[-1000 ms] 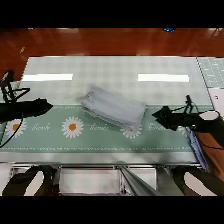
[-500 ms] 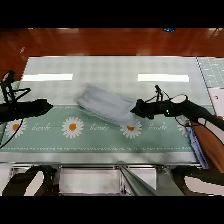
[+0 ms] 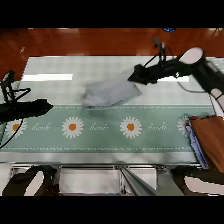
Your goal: Fold the shirts.
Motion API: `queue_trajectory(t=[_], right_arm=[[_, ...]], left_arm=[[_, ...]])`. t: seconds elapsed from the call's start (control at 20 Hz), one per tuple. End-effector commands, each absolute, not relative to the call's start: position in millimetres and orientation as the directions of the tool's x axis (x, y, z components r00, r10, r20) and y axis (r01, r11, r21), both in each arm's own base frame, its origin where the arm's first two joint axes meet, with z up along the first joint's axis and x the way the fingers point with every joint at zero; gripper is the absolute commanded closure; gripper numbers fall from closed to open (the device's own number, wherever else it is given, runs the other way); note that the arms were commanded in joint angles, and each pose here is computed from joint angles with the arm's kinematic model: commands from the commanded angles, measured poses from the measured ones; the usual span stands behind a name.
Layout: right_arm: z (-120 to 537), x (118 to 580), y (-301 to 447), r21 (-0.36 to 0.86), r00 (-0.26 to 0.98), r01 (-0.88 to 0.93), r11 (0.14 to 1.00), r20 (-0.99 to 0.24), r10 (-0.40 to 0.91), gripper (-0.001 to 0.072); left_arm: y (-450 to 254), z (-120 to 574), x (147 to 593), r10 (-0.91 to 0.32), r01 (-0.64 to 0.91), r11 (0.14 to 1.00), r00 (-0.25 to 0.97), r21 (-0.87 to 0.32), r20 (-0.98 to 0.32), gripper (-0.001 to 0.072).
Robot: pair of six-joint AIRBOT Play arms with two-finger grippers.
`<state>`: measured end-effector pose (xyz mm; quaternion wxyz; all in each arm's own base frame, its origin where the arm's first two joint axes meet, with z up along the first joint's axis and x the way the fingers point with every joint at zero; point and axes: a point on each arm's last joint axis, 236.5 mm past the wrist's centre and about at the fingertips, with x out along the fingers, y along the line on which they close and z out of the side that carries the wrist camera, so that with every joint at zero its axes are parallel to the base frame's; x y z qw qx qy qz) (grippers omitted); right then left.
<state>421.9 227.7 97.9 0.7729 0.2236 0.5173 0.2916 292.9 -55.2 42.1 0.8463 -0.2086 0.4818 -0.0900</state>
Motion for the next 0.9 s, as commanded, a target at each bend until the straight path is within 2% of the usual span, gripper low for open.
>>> queue_trajectory(t=[0.0,0.3,0.55,0.7,0.85], right_arm=[[148.4,430.2,172.3,0.523,0.349,-0.213,0.825,-0.748,0.564,0.0688],[206.0,409.3,44.3,0.502,0.502,0.015,0.865,-0.752,0.428,0.0688],[251.1,367.5,-43.9,0.549,0.64,0.227,0.804,-0.707,0.302,0.0688],[253.2,326.8,-82.9,0.537,0.628,0.344,0.771,-0.742,0.237,0.0688],[244.2,278.0,-114.3,0.481,0.562,0.465,0.743,-0.809,0.173,0.0689]], left_arm=[[-54.7,41.9,293.0,-0.352,-0.049,0.897,0.52,-0.439,-0.778,0.0684],[-56.6,40.3,289.0,-0.36,-0.048,0.896,0.503,-0.441,-0.786,0.0684],[-54.7,42.1,293.2,-0.352,-0.046,0.898,0.521,-0.437,-0.778,0.0684],[-53.0,43.8,296.7,-0.344,-0.047,0.899,0.535,-0.435,-0.771,0.0684],[-52.6,44.1,297.5,-0.343,-0.048,0.9,0.539,-0.434,-0.77,0.0684]])
